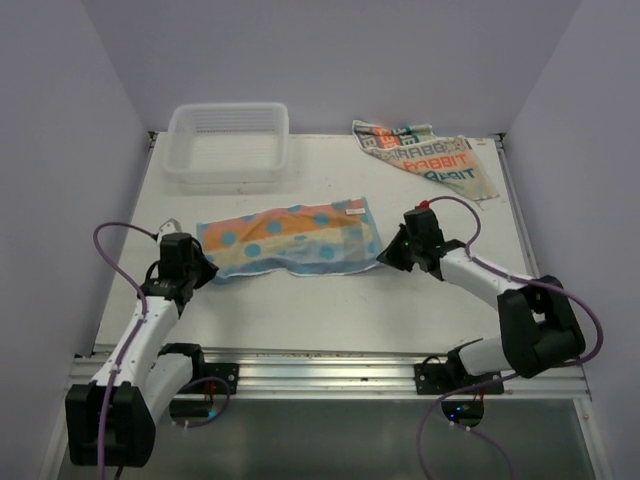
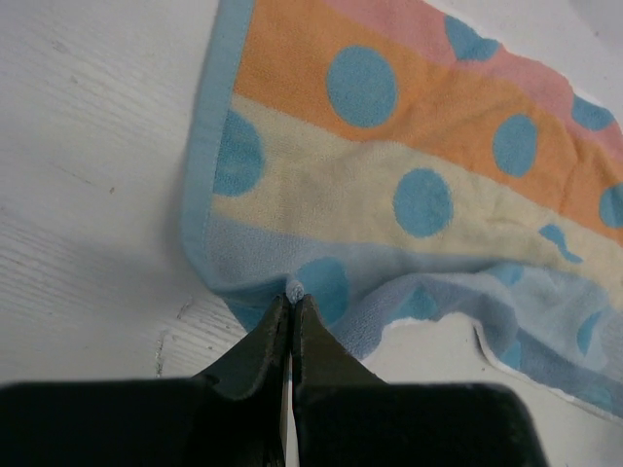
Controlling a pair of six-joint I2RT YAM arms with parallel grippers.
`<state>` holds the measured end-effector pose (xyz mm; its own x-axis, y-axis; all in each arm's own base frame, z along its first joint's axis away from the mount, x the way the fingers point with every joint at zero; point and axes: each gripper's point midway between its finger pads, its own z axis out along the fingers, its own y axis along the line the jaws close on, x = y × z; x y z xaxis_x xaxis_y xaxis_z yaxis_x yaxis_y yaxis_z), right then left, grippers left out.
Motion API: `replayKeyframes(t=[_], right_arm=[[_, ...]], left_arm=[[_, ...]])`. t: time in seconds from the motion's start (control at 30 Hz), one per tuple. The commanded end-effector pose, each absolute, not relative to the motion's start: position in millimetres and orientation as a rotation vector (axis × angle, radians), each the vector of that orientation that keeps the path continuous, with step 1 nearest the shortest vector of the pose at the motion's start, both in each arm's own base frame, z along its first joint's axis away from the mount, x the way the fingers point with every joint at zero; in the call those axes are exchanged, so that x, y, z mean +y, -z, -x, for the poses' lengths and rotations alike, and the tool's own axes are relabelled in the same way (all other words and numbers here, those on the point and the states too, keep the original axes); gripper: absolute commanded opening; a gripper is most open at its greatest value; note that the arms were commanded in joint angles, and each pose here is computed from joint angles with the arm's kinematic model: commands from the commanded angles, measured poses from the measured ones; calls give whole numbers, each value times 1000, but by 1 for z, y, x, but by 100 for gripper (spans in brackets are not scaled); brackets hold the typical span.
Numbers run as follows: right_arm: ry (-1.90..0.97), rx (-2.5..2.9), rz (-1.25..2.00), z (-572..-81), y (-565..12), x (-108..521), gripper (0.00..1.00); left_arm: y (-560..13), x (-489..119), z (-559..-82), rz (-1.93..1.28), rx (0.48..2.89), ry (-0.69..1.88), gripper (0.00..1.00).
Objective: Roll the towels
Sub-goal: Flatten the towel
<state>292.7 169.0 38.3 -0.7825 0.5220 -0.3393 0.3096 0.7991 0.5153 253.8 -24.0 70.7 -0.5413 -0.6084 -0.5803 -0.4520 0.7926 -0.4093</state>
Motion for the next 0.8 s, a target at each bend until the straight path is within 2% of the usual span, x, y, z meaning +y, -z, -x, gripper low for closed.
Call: replayKeyframes(t=[0.0, 0.2, 0.43, 0.63, 0.77], right_arm=[[-607, 2419, -608, -311, -85, 155, 0], [-595, 2360, -597, -313, -115, 138, 0], [-668, 2294, -609, -330, -139, 138, 0], [-733, 2217, -590, -376, -191, 143, 0], [-786, 2095, -502, -412, -258, 149, 0]], left_arm=[[-89, -11, -270, 818, 2161, 252, 0], [-115, -20, -296, 874, 2112, 343, 0], [-178, -18, -334, 876, 2014, 373, 0], [-221, -14, -366, 876, 1948, 376, 0], [-260, -17, -386, 864, 1870, 432, 0]])
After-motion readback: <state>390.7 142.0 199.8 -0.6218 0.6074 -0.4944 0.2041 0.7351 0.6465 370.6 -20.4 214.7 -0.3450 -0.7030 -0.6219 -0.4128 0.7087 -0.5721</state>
